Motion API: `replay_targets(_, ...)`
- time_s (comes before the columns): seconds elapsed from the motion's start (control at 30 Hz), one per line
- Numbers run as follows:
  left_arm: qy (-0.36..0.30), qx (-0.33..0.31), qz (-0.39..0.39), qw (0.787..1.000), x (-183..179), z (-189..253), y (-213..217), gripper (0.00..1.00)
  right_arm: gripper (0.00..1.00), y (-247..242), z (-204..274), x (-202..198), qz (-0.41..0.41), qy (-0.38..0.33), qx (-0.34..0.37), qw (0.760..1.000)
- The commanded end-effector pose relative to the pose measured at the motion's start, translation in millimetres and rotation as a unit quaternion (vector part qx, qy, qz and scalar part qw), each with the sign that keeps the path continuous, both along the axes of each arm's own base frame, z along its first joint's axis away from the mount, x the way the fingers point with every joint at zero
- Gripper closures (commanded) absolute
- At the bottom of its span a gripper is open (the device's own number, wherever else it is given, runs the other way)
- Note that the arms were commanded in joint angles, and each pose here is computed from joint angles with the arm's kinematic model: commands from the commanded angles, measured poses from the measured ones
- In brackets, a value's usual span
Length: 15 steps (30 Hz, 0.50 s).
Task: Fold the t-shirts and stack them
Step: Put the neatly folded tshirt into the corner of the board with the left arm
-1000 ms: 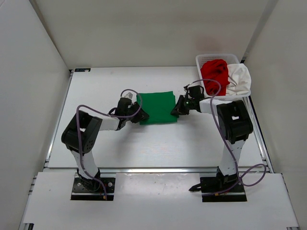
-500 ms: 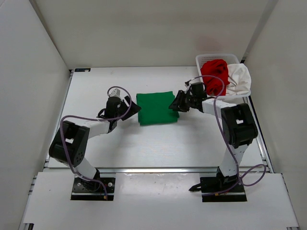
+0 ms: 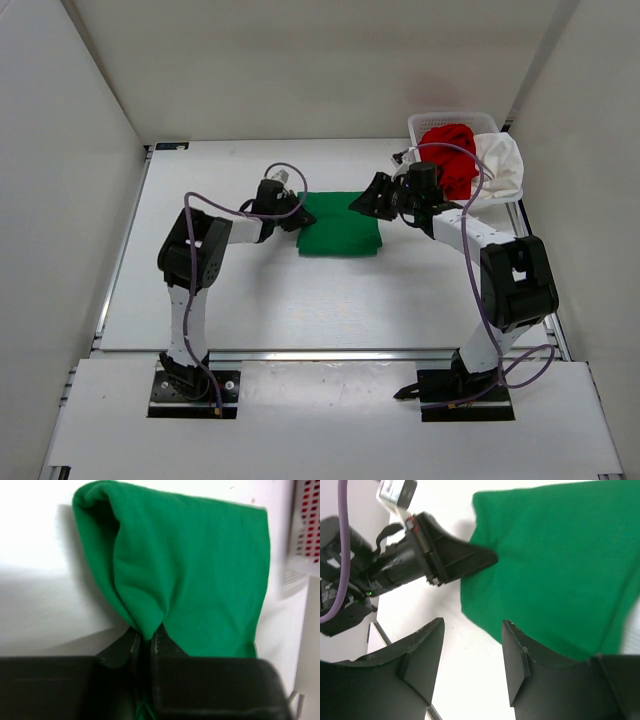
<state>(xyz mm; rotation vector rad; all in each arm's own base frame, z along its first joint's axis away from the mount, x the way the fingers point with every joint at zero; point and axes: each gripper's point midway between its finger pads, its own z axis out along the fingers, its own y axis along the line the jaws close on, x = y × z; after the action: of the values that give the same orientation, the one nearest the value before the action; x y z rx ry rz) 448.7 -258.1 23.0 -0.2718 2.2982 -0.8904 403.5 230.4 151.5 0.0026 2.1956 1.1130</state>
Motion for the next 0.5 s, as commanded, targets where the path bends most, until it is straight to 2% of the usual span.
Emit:
replay_targets(0.0,0.006,-0.021,-0.025,0.999,12.0,14.5,-28.1,0.92,0.52,-4.5,19.0,4.5,-0.001,-0.030,0.024,0.999)
replay_targets(0.07,-0.008,-0.026,-0.009,1.000,38.0,33.9,-24.3,1.00,0.52,-10.4,9.1,7.0,-0.006,-0.022,0.021,0.999)
replay_targets(0.2,-0.044,-0.032,0.066,0.996,106.1,80.2,46.0,1.00,0.53,-22.4,-8.7,11.3,-0.012,-0.003,0.022,1.000)
replay_targets(0.27,-0.056,-0.020,0.127,0.990,132.6,95.7,118.1,1.00,0.53,-22.5,-7.4,14.1,-0.010,-0.006,0.026,1.000)
replay_targets(0.3,-0.059,-0.018,0.148,0.987,136.0,100.1,140.8,1.00,0.54,-23.1,-11.5,13.6,-0.013,0.000,0.025,1.000)
replay_targets(0.33,-0.065,-0.022,0.185,0.980,142.2,107.7,180.9,1.00,0.54,-21.8,-9.7,13.6,-0.007,-0.004,0.029,1.000)
replay_targets(0.37,-0.061,-0.029,0.225,0.972,143.3,102.5,225.4,1.00,0.54,-22.1,-10.8,13.9,-0.006,0.000,0.032,0.999)
replay_targets(0.47,-0.058,-0.045,0.293,0.953,136.8,92.7,303.3,1.00,0.54,-18.6,-14.3,12.6,0.004,0.002,0.039,0.999)
